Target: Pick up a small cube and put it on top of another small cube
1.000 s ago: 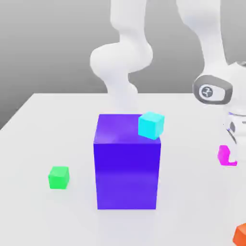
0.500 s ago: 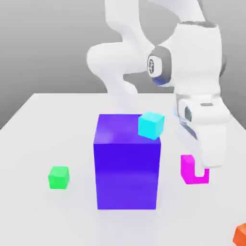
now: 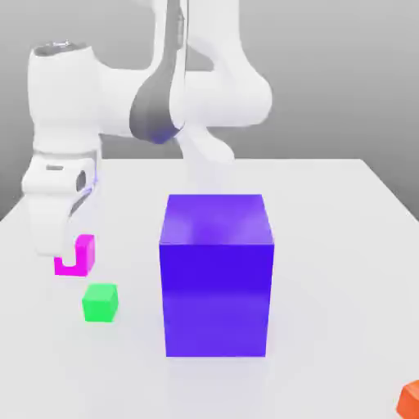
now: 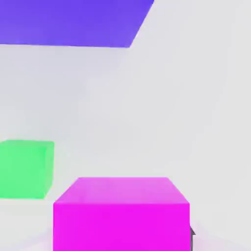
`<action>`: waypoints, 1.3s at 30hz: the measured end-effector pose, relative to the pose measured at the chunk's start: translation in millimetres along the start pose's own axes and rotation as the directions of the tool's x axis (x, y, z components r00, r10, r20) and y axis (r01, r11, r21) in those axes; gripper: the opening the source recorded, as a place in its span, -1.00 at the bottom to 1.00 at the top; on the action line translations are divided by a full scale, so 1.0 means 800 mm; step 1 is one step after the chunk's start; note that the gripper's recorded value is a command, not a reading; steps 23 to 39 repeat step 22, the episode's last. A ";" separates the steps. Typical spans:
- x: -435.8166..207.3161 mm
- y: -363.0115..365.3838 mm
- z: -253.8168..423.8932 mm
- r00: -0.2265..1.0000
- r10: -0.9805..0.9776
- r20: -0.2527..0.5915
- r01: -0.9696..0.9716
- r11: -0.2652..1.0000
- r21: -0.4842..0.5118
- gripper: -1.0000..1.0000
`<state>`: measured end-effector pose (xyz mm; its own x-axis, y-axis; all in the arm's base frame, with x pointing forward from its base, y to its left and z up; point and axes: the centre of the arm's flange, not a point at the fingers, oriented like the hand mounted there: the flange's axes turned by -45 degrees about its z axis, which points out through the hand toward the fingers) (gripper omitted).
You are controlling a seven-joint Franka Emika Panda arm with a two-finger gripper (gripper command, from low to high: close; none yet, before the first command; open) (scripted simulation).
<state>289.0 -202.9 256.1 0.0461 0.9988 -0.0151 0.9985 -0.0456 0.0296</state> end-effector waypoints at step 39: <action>0.005 -0.022 0.095 0.999 0.011 -0.036 -0.010 1.000 0.027 -1.00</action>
